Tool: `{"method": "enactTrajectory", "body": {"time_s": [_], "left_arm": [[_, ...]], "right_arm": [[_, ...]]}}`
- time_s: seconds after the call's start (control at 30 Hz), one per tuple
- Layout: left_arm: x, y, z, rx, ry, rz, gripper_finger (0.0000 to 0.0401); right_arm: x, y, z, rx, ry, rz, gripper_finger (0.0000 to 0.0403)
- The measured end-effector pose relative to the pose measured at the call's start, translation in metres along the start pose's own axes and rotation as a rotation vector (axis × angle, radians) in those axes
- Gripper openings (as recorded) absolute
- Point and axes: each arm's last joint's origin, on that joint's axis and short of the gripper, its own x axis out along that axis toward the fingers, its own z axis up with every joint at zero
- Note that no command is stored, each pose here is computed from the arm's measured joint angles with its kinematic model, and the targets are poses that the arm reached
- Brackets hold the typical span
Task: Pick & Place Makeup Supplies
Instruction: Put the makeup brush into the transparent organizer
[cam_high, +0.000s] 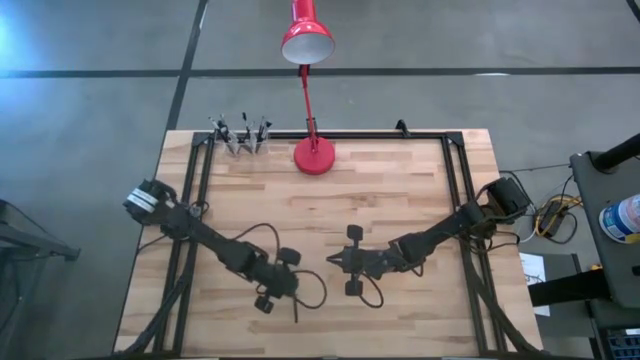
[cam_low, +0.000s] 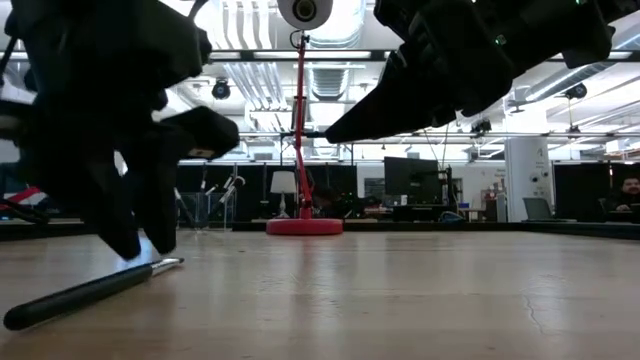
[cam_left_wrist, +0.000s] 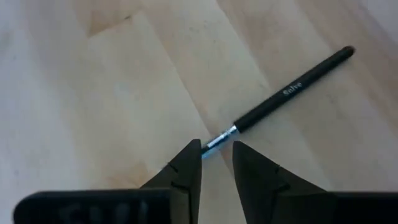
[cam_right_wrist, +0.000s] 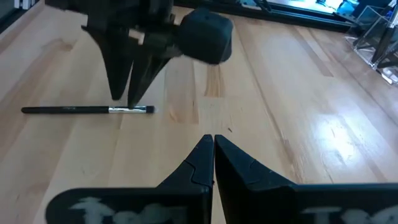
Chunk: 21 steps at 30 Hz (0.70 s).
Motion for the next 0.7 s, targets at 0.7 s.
{"method": "enactTrajectory", "body": {"time_s": [0.7], "left_arm": [[0.025, 0.003, -0.014, -0.098, 0.176, 0.014, 0.0065]], "right_arm": [[-0.001, 0.001, -0.001, -0.005, 0.006, 0.006, 0.0009]]}}
